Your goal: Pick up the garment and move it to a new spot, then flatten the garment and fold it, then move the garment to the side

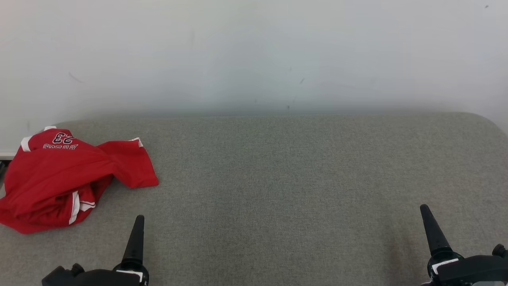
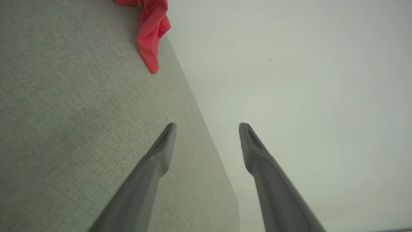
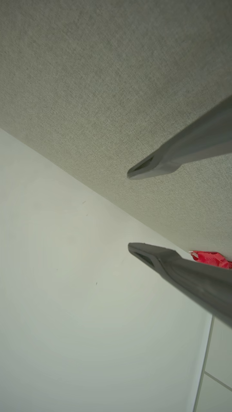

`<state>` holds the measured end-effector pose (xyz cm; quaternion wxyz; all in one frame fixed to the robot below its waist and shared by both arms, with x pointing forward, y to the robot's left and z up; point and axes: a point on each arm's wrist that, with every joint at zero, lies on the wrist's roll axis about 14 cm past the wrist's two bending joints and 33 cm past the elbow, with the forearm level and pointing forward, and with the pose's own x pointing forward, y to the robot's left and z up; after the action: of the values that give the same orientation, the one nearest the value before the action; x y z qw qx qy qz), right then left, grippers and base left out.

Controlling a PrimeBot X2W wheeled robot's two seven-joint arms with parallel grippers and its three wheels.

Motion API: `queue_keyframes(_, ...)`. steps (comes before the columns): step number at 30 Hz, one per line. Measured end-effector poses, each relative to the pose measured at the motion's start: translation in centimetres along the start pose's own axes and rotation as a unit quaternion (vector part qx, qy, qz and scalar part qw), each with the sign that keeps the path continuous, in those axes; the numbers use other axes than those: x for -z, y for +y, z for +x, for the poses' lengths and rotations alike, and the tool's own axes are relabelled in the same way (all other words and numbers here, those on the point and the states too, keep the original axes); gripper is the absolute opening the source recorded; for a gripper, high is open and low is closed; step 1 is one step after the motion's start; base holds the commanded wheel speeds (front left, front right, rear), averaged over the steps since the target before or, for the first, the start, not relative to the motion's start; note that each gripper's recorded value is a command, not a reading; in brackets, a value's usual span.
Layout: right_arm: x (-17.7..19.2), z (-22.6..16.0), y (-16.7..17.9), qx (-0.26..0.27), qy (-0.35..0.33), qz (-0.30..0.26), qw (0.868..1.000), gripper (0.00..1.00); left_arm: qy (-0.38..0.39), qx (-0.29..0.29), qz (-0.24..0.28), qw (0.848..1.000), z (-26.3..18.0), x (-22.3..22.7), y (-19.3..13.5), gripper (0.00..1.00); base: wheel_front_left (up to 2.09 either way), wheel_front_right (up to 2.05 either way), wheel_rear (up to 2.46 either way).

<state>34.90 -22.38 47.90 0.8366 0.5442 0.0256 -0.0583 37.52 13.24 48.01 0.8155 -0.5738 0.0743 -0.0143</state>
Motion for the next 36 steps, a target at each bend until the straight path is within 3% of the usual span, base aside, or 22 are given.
queue_keyframes(9, 0.4, -0.1, 0.6, -0.006, 0.017, -0.095, 0.995, 1.00, 0.019, 0.001, 0.094, 0.995, -0.2, 0.8, 0.0, 1.00, 0.00, 0.00, 0.00)
queue_keyframes(18, 0.7, -0.2, 1.1, -0.010, 0.029, -0.170, 0.985, 1.00, 0.032, 0.010, 0.194, 0.980, -0.2, 1.1, -0.5, 1.00, 0.00, 0.00, 0.00)
queue_keyframes(36, 1.7, -0.6, 1.0, -0.007, 0.054, -0.284, 0.957, 1.00, 0.037, 0.012, 0.316, 0.948, -0.4, 1.0, -0.9, 1.00, 0.00, 0.00, 0.00)
